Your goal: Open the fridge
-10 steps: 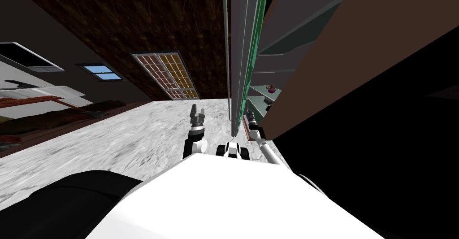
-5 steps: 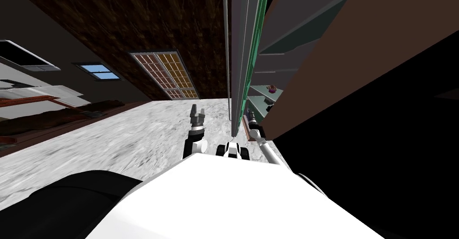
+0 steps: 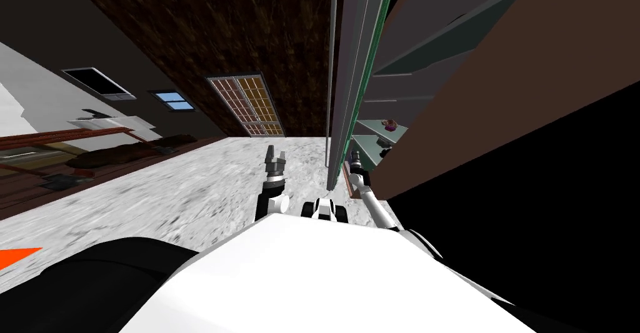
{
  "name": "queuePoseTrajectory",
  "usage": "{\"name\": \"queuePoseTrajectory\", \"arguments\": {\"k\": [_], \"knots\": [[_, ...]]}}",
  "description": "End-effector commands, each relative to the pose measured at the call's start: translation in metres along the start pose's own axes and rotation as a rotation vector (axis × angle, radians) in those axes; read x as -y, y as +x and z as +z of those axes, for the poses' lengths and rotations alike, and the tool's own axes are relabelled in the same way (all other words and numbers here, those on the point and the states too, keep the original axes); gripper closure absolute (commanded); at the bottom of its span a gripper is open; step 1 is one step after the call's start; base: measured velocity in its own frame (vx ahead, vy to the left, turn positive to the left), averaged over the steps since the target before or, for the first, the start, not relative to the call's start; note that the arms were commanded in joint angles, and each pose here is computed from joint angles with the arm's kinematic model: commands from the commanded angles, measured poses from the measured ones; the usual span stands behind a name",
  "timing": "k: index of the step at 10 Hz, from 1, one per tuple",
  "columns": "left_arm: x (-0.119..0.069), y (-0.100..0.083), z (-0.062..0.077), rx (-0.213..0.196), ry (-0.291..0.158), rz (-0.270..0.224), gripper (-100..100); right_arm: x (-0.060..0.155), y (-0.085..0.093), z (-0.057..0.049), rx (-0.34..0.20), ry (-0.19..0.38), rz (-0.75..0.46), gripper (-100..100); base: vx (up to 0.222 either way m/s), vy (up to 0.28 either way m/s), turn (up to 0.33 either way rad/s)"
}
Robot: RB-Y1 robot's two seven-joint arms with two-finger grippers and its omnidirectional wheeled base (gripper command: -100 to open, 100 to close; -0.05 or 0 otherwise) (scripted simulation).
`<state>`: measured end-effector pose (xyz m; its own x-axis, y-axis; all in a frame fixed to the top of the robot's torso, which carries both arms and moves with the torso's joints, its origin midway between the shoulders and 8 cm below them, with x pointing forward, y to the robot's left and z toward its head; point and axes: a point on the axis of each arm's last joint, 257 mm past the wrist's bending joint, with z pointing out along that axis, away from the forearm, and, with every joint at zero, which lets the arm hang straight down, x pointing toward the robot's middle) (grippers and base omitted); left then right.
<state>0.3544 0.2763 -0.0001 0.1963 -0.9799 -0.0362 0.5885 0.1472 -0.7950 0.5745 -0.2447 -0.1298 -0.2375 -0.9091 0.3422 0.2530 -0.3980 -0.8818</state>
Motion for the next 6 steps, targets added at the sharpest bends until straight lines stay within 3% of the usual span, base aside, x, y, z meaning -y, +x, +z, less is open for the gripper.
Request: {"name": "queuePoseTrajectory", "arguments": {"k": [1, 3, 4, 6], "knots": [[0.0, 0.0, 0.0, 0.0, 0.0, 0.0, 0, -0.002, 0.018, 0.017, -0.074, 0.001, -0.032, 100, -0.037, 0.053, 0.198], [0.0, 0.0, 0.0, 0.0, 0.0, 0.0, 0, -0.021, 0.032, 0.019, -0.1, -0.036, -0.049, 100, -0.026, 0.039, 0.083], [0.0, 0.0, 0.0, 0.0, 0.0, 0.0, 0, -0.009, 0.041, 0.032, -0.151, -0.012, -0.062, 100, -0.037, 0.057, 0.255], [0.0, 0.0, 0.0, 0.0, 0.0, 0.0, 0, -0.028, 0.054, 0.033, -0.174, -0.052, -0.076, 100, -0.025, 0.046, 0.06]]}}
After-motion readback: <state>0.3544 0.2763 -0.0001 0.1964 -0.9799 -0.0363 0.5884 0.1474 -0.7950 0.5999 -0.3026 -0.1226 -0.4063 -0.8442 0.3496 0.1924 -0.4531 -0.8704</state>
